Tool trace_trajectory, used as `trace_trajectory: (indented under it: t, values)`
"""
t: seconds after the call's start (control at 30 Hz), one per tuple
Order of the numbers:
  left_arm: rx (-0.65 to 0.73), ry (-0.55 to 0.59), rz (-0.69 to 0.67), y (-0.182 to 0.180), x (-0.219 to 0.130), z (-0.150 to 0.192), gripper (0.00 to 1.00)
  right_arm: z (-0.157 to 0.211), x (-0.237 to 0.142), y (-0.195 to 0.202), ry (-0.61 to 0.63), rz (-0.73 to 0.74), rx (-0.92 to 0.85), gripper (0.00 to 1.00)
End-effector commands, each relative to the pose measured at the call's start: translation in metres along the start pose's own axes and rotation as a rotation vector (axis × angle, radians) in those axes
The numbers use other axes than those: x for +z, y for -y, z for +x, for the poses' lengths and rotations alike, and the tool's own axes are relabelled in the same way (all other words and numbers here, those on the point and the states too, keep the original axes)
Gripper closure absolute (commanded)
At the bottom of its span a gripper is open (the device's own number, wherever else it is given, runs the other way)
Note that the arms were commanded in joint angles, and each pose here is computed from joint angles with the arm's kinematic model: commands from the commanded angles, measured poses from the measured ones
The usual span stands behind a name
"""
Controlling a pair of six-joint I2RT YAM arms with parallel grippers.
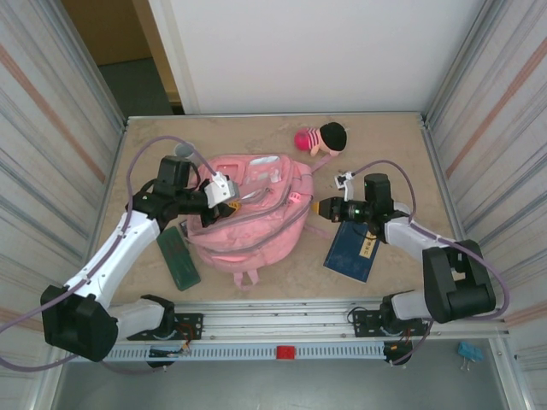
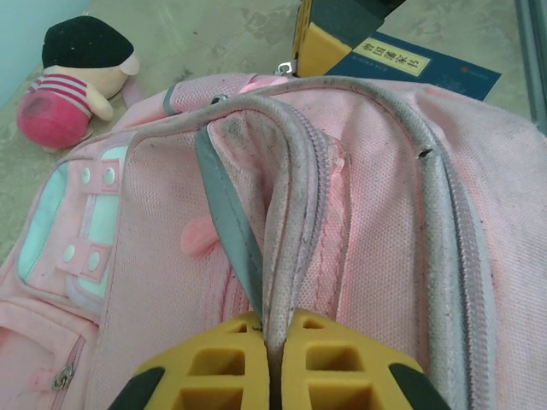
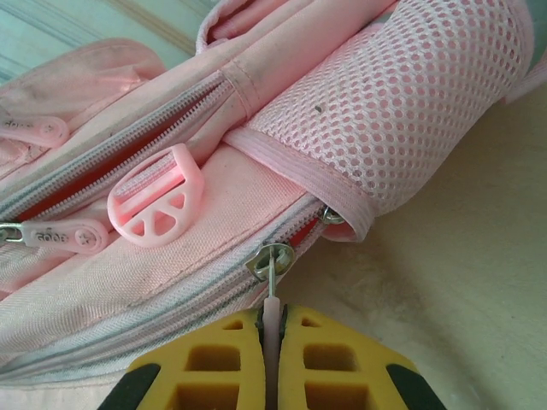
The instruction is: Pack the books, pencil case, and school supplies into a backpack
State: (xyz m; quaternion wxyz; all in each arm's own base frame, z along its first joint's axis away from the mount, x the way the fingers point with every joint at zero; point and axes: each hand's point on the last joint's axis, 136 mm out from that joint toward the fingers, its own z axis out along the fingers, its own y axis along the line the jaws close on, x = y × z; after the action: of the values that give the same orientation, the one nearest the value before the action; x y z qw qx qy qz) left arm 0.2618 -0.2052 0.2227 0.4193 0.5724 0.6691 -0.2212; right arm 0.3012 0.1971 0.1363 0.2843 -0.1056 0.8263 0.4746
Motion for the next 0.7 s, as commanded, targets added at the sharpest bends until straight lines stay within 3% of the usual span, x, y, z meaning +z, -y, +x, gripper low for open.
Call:
trace_trajectory:
  t: [0.0,0.1,0.2,0.37,0.67]
  values:
    - [0.100,0.076,-0.028,-0.003,-0.009,-0.024,1.00,-0.005,-0.006,-0.006,-0.013,0.020,-0.038,0.97]
    - [0.098,0.094,0.007,0.002,-0.009,-0.027,1.00,-0.003,-0.005,-0.006,-0.023,0.014,-0.036,0.93]
    - [0.094,0.079,-0.011,-0.002,-0.007,-0.026,1.00,-0.004,-0.006,-0.016,-0.019,-0.026,-0.056,1.00]
    - [0.050,-0.021,-0.159,-0.026,0.010,-0.021,1.00,0.007,-0.003,-0.056,-0.045,-0.068,-0.165,1.00]
    - [-0.127,-0.056,-0.349,-0.051,0.038,-0.030,1.00,0.048,0.002,-0.130,-0.156,-0.105,-0.315,1.00]
